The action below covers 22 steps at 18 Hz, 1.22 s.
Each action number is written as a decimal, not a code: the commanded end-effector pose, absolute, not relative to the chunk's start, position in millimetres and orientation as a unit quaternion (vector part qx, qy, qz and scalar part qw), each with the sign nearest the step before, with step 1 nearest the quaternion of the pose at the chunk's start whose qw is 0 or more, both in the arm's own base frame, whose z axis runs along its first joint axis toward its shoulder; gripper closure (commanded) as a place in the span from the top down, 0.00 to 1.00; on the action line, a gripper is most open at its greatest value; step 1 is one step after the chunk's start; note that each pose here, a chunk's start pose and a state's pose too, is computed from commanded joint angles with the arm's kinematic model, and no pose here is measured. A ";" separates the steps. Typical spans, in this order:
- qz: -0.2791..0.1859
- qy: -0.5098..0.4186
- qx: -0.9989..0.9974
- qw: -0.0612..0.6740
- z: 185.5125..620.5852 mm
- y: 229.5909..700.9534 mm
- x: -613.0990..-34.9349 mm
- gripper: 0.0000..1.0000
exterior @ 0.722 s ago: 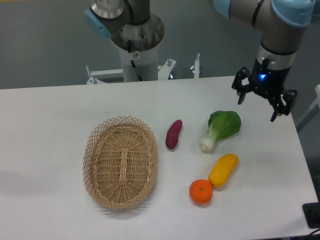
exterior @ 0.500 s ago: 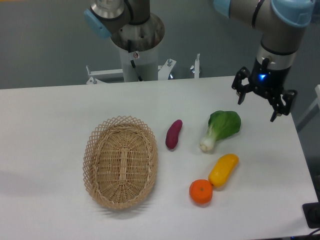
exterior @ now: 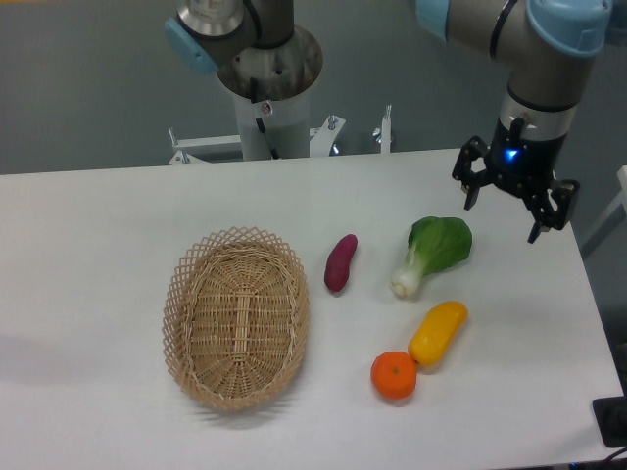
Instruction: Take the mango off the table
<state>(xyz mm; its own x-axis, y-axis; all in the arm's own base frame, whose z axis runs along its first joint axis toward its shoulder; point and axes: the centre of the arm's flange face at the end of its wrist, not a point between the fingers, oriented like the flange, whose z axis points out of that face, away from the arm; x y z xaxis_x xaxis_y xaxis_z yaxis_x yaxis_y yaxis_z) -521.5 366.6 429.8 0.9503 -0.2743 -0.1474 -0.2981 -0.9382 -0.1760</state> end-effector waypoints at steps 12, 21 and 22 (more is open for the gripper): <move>0.066 0.112 -0.985 0.115 320.7 444.7 -545.2 1.00; 0.046 0.106 -0.987 0.110 262.7 468.0 -535.1 1.00; 0.046 0.110 -0.987 0.110 256.1 469.9 -530.0 1.00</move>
<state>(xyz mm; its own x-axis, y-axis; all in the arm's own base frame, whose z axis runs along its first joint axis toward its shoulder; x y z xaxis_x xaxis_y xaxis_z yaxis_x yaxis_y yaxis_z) -530.0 469.9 256.1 0.9716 -0.2063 -0.1157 -0.2267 -0.9518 -0.2068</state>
